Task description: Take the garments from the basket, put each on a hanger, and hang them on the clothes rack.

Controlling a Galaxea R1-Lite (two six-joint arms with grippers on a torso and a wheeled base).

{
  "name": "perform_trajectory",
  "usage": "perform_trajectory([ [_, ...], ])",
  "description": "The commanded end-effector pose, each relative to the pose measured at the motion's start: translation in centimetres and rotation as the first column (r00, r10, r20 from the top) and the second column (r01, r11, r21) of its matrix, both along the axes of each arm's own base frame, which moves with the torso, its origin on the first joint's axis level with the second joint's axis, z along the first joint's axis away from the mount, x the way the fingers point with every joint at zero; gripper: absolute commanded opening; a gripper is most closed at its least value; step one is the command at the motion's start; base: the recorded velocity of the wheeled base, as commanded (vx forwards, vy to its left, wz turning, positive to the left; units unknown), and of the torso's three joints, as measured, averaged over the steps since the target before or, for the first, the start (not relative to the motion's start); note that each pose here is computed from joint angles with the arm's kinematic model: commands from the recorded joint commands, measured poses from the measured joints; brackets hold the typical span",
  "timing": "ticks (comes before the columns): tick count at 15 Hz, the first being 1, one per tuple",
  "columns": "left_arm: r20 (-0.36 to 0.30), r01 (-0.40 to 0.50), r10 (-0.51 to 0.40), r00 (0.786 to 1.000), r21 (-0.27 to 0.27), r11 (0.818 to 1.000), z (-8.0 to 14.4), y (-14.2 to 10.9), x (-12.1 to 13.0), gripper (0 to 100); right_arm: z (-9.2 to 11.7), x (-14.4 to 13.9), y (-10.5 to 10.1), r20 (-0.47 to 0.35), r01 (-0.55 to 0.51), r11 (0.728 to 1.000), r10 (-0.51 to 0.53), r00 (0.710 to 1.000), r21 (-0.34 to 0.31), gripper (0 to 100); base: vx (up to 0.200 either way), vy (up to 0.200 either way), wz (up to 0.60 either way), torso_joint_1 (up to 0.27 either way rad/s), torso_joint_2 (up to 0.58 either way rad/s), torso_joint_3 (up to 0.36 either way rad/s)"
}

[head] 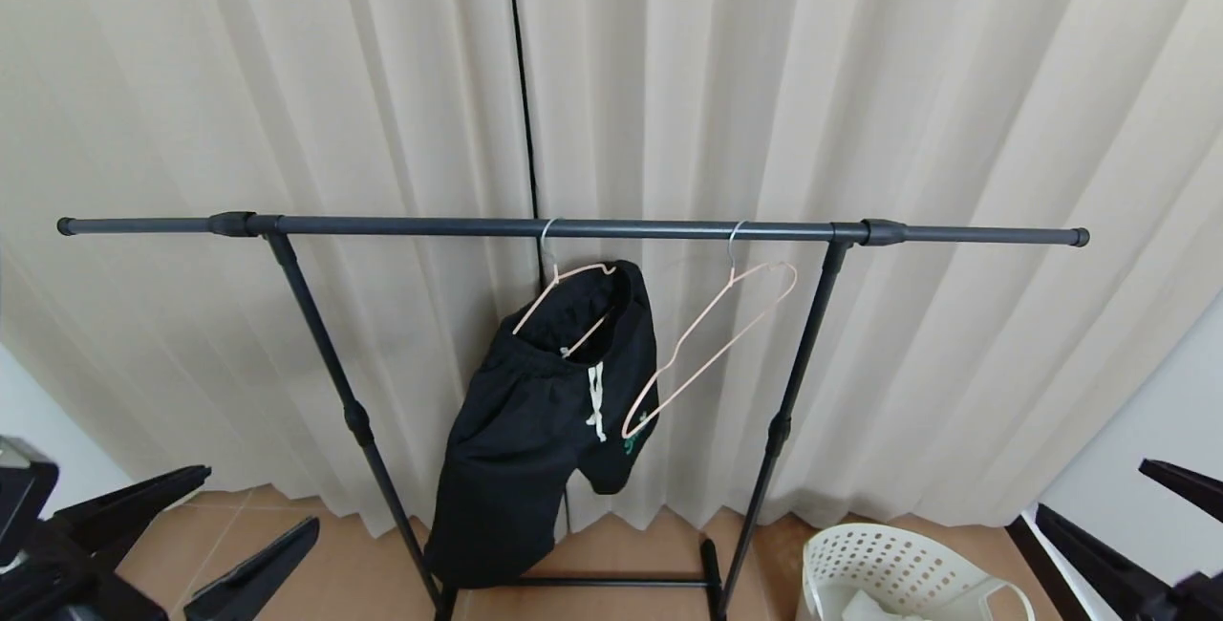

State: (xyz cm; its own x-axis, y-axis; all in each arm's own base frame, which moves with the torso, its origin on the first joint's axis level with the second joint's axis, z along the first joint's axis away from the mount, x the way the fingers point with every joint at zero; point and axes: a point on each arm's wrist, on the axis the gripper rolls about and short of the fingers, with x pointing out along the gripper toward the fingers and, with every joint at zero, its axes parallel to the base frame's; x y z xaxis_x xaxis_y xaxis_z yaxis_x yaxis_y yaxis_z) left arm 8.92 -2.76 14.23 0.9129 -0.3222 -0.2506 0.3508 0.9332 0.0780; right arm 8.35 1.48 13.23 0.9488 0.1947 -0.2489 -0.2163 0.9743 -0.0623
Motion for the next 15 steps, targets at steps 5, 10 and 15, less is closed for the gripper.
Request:
perform_trajectory([
  [5, 0.040, -0.031, 0.031, 0.999, -0.013, 0.999, -3.9, 2.0, -6.6, 100, -5.5, -9.5, -1.6, 0.073, 0.018, 1.000, -0.019, 0.997, 0.010, 100, 0.000, 0.000, 0.00, 0.000, 0.00, 0.000],
  [10, 0.058, -0.075, 0.076, 0.995, -0.017, 0.997, -6.0, 2.8, -9.4, 100, -5.5, -10.0, -1.7, 0.128, 0.024, 0.999, -0.026, 0.991, 0.023, 100, 0.000, 0.000, 0.00, 0.000, 0.00, 0.000],
  [15, 0.163, -0.167, 0.173, 0.971, -0.048, 0.985, -6.3, 2.8, -10.4, 100, -5.5, -10.0, -1.7, 0.132, 0.107, 0.994, -0.109, 0.985, 0.017, 100, 0.000, 0.000, 0.00, 0.000, 0.00, 0.000],
])
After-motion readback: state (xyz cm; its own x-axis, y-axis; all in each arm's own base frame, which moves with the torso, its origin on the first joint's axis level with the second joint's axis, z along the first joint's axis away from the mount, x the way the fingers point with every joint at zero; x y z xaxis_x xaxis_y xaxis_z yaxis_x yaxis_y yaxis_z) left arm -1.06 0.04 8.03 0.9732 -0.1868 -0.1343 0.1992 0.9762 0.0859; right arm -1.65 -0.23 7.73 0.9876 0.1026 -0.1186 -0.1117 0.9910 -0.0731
